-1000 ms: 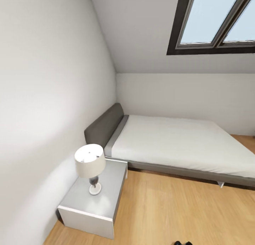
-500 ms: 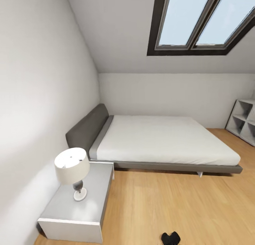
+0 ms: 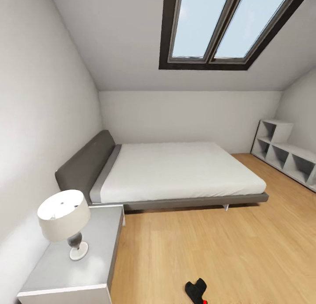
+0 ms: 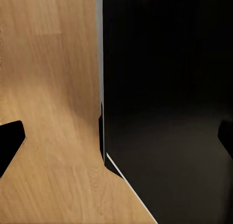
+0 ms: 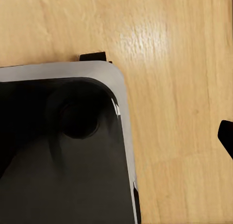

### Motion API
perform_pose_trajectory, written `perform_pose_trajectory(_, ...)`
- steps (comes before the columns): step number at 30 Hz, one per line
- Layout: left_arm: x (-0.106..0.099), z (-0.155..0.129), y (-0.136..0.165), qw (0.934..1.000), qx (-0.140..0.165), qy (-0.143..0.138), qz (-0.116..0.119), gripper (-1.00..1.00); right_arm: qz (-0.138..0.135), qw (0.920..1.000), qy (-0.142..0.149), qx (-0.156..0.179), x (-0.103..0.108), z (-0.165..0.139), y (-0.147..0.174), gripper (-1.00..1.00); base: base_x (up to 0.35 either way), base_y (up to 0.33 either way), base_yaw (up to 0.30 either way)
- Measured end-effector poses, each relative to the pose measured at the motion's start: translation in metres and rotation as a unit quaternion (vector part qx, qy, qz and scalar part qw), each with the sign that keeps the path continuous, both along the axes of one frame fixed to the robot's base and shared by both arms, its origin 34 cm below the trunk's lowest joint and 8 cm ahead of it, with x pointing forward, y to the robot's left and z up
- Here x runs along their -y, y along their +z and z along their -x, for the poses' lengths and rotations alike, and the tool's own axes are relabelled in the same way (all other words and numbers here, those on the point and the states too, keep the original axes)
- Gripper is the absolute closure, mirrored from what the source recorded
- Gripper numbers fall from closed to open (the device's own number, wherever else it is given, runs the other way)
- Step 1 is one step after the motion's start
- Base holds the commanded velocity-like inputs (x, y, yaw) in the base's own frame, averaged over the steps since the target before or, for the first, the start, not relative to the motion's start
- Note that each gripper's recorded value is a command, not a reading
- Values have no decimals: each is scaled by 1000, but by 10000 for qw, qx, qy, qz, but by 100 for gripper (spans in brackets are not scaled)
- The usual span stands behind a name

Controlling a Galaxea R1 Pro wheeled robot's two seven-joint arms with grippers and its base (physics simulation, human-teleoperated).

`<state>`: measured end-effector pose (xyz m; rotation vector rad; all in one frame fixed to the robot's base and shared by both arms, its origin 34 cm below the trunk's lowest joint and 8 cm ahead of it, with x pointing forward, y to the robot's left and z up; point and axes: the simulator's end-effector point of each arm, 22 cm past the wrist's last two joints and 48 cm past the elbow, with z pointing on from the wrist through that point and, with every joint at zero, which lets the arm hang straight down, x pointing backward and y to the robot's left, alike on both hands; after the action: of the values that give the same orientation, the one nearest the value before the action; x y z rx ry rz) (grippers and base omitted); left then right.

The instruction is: Attach the digital camera to the camera tripod in the bedroom.

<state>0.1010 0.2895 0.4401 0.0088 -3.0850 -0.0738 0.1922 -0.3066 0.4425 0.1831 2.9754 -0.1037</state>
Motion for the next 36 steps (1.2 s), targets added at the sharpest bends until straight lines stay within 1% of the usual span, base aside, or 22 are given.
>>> perform_pose_trajectory(36,0,0,0,10000,-7,0,0,-100,-1,10000,0,8,0,0,0,-100,3,0,-300)
